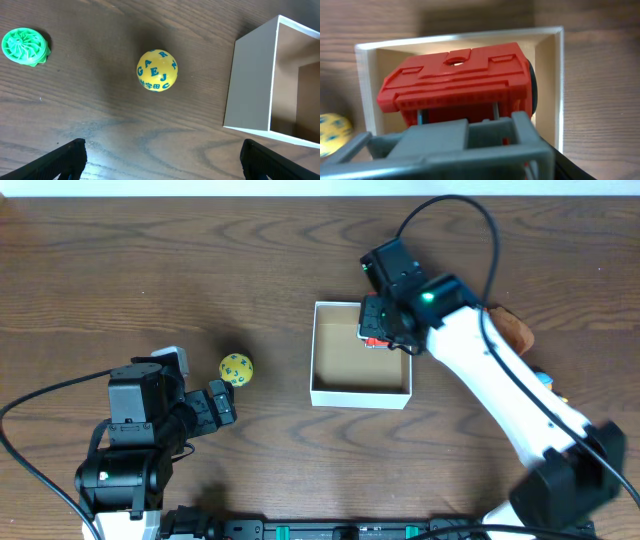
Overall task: Pack container
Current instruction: 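Lift the red fire truck and lower it into the white box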
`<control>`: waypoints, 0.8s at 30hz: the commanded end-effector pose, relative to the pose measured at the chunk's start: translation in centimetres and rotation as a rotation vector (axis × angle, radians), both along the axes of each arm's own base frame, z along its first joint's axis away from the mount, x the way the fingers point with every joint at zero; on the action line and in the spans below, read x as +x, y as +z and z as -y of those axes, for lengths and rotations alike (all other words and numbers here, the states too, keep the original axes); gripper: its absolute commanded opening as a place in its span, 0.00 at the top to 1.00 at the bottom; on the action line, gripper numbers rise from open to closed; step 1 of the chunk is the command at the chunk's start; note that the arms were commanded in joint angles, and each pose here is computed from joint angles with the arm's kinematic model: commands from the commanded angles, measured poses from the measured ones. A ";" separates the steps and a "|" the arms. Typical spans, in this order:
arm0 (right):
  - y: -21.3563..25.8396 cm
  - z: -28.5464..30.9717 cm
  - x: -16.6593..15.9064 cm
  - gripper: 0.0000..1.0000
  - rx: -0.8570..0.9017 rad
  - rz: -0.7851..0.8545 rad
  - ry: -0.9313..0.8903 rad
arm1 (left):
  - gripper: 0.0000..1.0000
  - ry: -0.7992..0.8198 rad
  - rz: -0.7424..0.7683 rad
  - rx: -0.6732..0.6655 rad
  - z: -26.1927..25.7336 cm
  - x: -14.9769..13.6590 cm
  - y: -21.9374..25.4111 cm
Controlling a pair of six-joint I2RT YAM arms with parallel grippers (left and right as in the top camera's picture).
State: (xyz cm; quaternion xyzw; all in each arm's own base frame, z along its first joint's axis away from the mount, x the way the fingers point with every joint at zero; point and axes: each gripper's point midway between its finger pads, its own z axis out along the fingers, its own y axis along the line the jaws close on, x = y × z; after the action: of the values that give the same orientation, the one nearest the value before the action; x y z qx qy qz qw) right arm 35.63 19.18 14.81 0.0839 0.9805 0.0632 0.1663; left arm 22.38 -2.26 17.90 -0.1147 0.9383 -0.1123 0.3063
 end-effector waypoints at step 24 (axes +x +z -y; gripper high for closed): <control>-10.9 1.3 0.9 0.78 -0.137 -0.219 -0.073 | 0.02 0.003 0.016 -0.008 0.1 0.2 0.7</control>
State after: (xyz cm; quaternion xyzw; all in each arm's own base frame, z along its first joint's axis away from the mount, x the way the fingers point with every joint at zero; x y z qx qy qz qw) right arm 35.89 18.11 3.75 0.1024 0.9931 -0.0165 0.0556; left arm 22.38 -2.26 17.90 -0.1149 0.9383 -0.1124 0.3063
